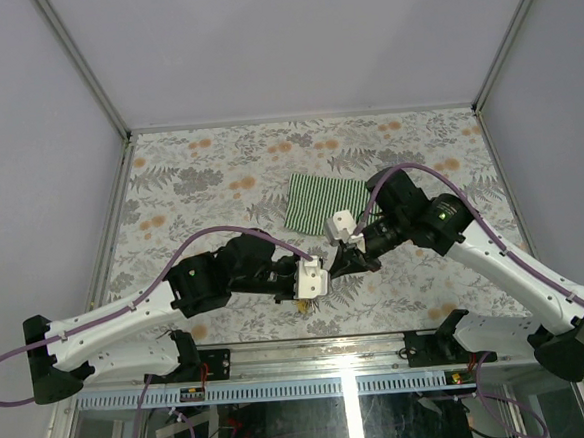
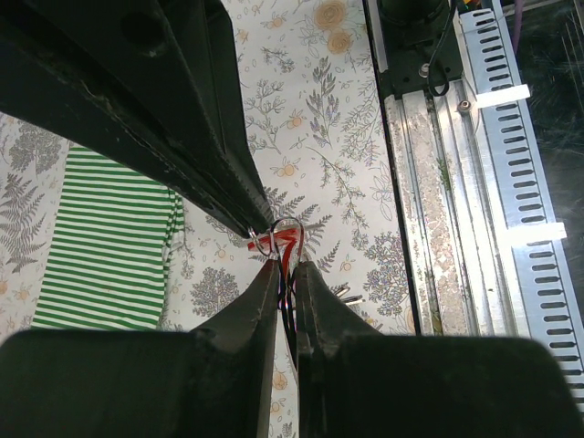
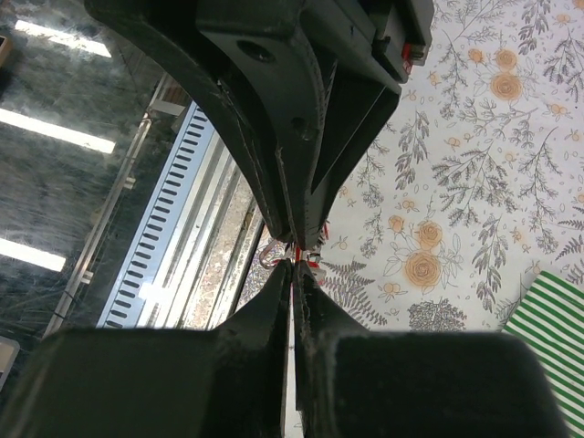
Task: Put the keys on the keyring
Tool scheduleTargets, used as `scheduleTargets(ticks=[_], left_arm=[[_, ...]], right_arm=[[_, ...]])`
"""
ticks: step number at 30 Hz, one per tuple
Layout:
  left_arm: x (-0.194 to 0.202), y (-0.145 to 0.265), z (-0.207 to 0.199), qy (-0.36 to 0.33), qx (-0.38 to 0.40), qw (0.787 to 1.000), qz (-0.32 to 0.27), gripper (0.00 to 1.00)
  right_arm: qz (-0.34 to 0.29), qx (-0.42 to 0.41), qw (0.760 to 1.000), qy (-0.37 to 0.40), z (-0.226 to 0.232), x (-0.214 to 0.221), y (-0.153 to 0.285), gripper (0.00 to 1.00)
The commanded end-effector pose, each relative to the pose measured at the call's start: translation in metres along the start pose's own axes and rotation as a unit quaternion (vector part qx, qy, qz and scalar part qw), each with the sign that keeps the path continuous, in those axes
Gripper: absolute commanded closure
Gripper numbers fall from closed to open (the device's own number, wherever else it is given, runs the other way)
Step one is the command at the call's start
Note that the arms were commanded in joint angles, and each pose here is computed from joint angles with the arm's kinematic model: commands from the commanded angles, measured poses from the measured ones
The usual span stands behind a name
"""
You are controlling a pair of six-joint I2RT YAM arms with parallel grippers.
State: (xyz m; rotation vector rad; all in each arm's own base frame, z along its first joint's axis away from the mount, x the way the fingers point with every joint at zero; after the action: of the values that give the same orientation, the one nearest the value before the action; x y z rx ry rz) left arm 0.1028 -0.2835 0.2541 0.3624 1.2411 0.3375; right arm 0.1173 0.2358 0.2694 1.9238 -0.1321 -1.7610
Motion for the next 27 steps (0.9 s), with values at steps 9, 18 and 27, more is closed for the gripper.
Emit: scheduleTargets(ticks=[9,18,27], left_arm=[[-0.033,0.008,0.023,-0.028,-0.050,0.997,-0.054,1.00],[-0.035,0.007,0.020,-0.024,-0.038,0.997,-0.058,1.00],[-0.034,0.004,0.018,-0.020,-0.026,0.998,-0.057,1.00]], right_arm=[[-0.008,-0.030,1.000,0.005,0.010,-0.007,-0.005,1.00],[-0.014,-0.052,0.999,-0.004,0.021,-0.009,-0.006,1.00],[-0.023,-0.062,0.998,-0.012,0.038,-0.011,-0.001,1.00]])
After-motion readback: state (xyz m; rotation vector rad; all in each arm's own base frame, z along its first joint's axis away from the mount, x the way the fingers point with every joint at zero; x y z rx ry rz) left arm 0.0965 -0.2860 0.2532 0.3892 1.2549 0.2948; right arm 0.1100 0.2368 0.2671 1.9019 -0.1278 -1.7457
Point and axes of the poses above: each gripper's point midway between its finger pads, its own y axis back along the fingers, its own z axis along the line the jaws close on, x = y × z, the point moved 4 cm from there along y, back along the fingers
